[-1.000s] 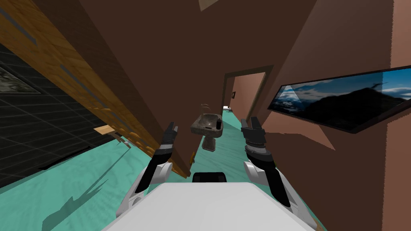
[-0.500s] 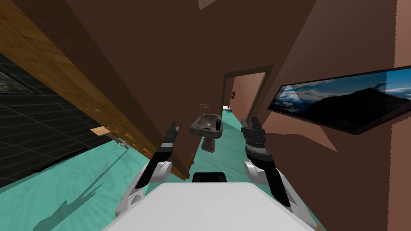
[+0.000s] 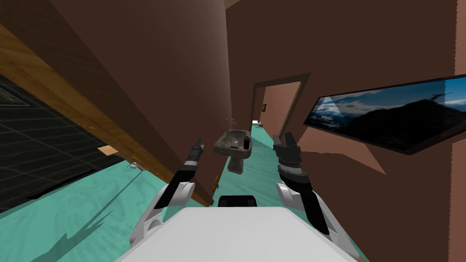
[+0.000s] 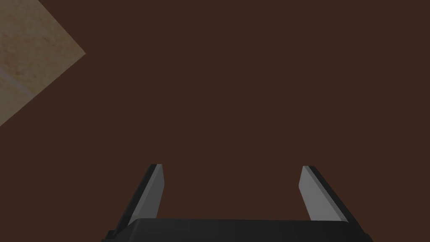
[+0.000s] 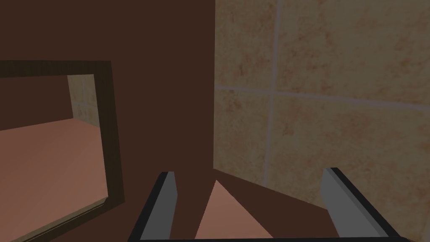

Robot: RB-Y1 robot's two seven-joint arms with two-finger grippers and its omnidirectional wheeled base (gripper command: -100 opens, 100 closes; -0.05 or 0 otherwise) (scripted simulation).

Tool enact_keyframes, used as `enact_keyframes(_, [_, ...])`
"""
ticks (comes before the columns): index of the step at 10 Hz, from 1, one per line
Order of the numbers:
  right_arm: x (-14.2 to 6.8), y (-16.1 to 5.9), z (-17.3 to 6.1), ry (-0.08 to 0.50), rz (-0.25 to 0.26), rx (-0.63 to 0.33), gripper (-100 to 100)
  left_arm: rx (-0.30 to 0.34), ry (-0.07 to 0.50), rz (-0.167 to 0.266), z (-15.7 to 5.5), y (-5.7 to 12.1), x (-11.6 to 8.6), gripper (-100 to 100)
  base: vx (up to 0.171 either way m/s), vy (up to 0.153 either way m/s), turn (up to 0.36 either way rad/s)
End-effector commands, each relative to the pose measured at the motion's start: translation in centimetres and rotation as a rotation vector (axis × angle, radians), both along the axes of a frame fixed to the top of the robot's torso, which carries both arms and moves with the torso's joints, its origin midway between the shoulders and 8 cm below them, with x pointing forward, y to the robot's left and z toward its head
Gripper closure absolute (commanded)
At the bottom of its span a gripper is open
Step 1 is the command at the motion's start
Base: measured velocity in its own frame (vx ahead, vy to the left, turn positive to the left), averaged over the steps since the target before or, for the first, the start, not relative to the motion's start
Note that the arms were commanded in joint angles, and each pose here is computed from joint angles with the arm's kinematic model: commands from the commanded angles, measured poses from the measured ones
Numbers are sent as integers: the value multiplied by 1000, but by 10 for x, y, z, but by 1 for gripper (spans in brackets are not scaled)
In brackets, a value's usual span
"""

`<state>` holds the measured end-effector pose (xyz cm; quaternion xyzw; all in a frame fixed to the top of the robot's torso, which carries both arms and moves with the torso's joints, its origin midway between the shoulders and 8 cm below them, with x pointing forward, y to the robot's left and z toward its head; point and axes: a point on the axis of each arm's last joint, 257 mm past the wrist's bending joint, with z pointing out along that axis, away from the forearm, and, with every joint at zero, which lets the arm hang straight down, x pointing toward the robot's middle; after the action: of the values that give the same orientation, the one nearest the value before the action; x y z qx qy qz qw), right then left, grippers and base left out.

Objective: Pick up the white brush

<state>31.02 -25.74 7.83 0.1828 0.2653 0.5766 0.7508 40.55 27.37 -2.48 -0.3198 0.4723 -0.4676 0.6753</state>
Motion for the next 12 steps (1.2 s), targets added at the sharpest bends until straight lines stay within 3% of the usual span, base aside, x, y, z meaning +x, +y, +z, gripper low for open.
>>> enact_keyframes(1, [0, 0, 0, 0, 0, 0, 0, 7, 35, 5, -5, 1, 4, -100, 64, -30, -14])
enact_keyframes(12, [0, 0, 0, 0, 0, 0, 0, 19, 275, 57, -55, 11, 20, -100, 47, -25, -8])
